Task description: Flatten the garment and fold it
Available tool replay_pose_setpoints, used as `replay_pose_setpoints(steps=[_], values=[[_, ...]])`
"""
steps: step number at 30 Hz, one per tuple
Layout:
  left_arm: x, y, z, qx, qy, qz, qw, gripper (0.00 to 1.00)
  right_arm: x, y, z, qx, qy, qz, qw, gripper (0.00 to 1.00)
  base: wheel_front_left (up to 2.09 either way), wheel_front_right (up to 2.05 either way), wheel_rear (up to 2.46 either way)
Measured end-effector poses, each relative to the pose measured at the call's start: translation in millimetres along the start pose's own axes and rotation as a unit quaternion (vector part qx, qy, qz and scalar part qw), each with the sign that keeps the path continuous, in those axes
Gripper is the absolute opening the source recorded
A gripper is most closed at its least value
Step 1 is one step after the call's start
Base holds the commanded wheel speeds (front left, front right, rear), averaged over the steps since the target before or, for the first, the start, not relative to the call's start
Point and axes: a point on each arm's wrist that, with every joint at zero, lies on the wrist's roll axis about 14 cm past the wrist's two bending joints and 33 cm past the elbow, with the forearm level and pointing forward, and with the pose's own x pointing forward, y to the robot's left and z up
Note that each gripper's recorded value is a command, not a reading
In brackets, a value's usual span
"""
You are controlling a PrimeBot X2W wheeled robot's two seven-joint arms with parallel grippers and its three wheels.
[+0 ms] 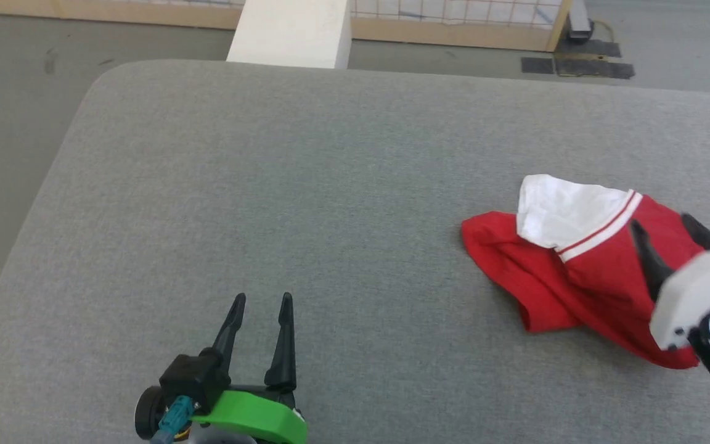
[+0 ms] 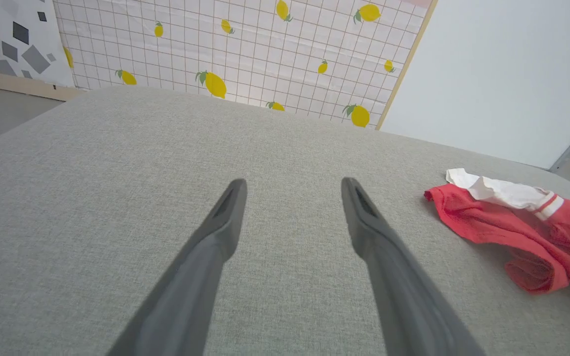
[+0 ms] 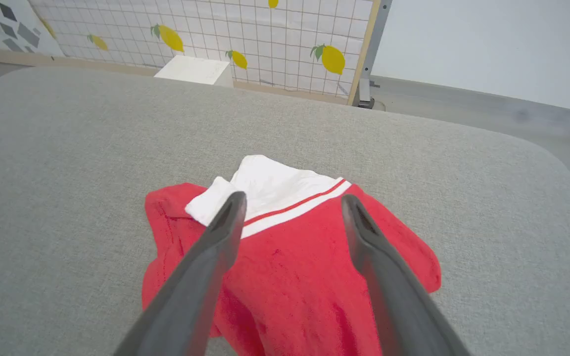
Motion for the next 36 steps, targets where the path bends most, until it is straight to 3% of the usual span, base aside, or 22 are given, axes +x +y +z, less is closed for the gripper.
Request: replay_pose_setpoints(steps=[5,11,23,28,29,30,32,34,36], values=[[0,4,-3,0.000,0.006,0.007,1.000,1.00,29,23,-11,-0.037,0.090,0.045,0.994,1.00,0.00,0.00,0.00],[4,10,-4,0.002,0.007,0.019,1.000,1.00,66,36,-22,-0.060,0.151,0.066,0.985,1.00,0.00,0.00,0.00],[7,26,-12,0.008,0.021,0.046,0.999,1.00,130,24,-48,-0.082,0.214,0.027,0.973,1.00,0.00,0.00,0.00],[8,33,-17,0.004,0.029,0.059,0.998,1.00,143,24,-78,-0.091,0.268,0.021,0.959,1.00,0.00,0.00,0.00],[8,35,-18,0.001,0.031,0.063,0.998,1.00,144,25,-85,-0.093,0.281,0.022,0.955,0.79,0.00,0.00,0.00],[7,36,-19,0.002,0.033,0.066,0.997,1.00,145,26,-89,-0.094,0.287,0.022,0.953,0.47,0.00,0.00,0.00],[6,39,-20,0.003,0.036,0.071,0.997,1.00,149,27,-93,-0.100,0.294,0.021,0.950,0.22,0.00,0.00,0.00],[5,41,-22,0.003,0.038,0.075,0.996,1.00,151,28,-94,-0.103,0.295,0.021,0.950,0.01,0.00,0.00,0.00],[5,43,-22,0.002,0.040,0.078,0.996,1.00,151,26,-93,-0.107,0.294,0.017,0.950,0.00,0.00,0.00,0.00]])
